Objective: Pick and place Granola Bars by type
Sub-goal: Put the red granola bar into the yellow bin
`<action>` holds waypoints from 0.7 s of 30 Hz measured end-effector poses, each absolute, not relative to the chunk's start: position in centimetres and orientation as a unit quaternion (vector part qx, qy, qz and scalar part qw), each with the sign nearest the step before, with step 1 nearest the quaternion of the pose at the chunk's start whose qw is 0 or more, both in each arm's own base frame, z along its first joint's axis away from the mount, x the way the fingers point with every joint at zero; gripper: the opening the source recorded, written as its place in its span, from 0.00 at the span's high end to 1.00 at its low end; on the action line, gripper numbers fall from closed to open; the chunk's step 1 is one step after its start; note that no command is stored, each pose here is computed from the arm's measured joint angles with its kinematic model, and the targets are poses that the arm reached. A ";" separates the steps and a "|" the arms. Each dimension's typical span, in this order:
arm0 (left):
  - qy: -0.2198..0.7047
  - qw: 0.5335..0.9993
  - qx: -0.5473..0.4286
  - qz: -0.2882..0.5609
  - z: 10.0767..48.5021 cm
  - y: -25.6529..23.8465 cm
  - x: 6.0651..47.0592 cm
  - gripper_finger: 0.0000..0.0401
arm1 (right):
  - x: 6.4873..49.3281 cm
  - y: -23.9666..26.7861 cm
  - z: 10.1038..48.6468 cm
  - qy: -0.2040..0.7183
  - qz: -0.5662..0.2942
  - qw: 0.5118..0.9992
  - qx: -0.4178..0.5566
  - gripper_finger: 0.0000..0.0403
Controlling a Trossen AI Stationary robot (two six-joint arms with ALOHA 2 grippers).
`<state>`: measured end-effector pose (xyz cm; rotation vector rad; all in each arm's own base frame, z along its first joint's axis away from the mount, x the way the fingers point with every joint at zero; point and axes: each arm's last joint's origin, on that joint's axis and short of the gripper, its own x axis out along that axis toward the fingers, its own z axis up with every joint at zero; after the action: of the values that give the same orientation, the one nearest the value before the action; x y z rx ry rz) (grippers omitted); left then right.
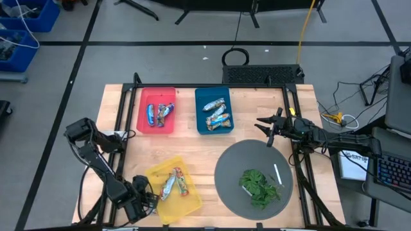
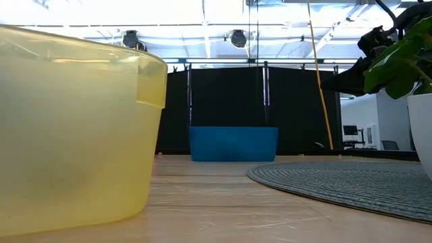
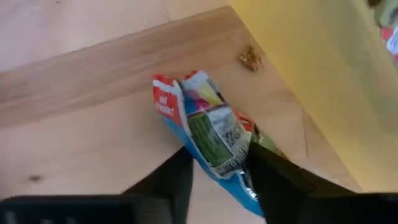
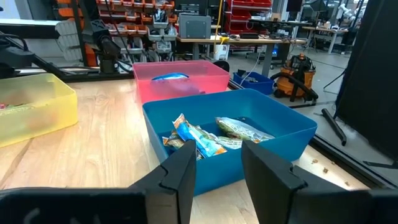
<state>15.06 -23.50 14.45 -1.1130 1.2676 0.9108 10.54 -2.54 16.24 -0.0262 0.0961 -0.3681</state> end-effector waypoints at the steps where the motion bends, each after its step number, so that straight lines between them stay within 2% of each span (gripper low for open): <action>1: 0.544 0.578 -0.471 0.385 14.5 -23.5 15.0 0.64 | 10.5 -2.5 16.2 0.048 -0.183 0.982 -0.013 0.70; 5: 0.548 0.605 -0.450 0.362 15.0 -23.9 15.1 0.89 | 10.5 -2.5 16.2 0.048 -0.183 0.982 -0.013 0.70; 7: 0.544 0.623 -0.435 0.356 15.6 -24.1 15.0 0.95 | 10.5 -2.5 16.2 0.048 -0.183 0.982 -0.013 0.70; 14: 0.519 0.670 -0.399 0.350 20.3 -24.9 14.0 0.98 | 10.5 -2.5 16.2 0.048 -0.183 0.982 -0.013 0.71; 21: 0.422 0.782 -0.354 0.290 26.8 -25.6 15.2 0.98 | 10.5 -2.5 16.2 0.048 -0.183 0.982 -0.013 0.70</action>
<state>15.24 -25.62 26.83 -0.7645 0.9111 0.6265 10.54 -2.54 16.24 -0.0262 0.0961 -0.3678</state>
